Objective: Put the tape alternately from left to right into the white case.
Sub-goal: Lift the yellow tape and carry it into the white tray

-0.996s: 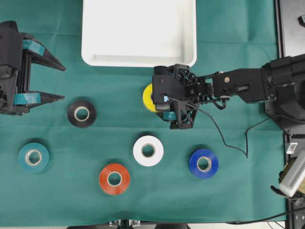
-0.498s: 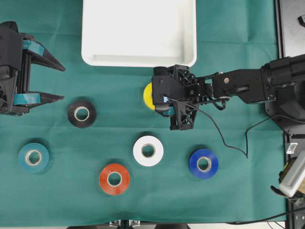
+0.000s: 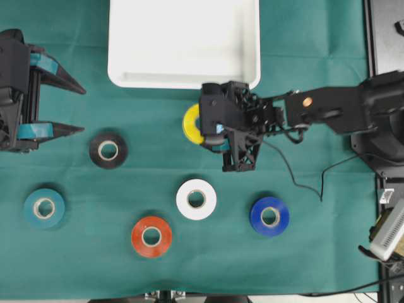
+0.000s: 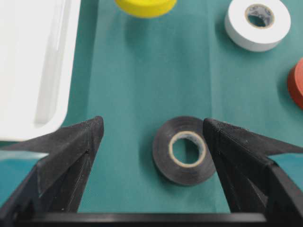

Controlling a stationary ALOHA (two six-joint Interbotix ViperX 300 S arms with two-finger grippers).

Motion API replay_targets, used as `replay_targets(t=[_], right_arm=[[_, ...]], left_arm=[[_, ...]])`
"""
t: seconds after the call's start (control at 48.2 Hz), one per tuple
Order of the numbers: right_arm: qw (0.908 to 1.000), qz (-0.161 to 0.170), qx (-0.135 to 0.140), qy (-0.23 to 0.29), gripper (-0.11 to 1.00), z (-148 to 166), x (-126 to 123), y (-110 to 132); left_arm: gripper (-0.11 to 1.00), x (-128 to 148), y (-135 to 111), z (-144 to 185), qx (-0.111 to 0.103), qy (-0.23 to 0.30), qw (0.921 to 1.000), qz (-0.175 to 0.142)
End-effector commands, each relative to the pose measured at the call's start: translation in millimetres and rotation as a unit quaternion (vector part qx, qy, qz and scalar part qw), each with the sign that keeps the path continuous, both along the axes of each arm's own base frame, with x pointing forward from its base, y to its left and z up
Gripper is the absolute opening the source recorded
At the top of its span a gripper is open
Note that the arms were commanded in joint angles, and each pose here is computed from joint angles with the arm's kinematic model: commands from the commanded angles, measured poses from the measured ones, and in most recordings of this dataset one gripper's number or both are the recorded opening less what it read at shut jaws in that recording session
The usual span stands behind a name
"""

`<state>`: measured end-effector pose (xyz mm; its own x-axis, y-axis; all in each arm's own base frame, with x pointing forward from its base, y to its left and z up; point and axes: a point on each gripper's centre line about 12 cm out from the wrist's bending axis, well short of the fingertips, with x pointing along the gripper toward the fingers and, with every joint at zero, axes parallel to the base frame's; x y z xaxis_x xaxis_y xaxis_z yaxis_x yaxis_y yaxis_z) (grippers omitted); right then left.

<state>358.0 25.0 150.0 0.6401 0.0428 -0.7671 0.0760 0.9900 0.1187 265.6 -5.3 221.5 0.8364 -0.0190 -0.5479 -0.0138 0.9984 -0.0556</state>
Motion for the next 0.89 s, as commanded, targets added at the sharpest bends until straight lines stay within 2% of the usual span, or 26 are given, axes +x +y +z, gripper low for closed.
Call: replay_targets(t=[0.0,0.145,0.394,0.871], right_arm=[[0.999,0.002,0.002,-0.045,0.26,33,5,1],[0.9983,0.002,0.003,-0.058,0.26,42,2,1],[0.9984,-0.006,-0.002,-0.057,0.26,41,2,-7],[0.9944,-0.088,-0.035,-0.048,0.26,41,-5,-81]], left_arm=[[0.66,2,-1,5,-0.002,-0.009,1.0,-0.001],[0.66,1,-1,4,-0.002,-0.008,1.0,0.0],[0.66,1,-1,4,-0.002,-0.005,1.0,-0.001],[0.65,-1,-1,1,-0.003,0.003,1.0,0.0]])
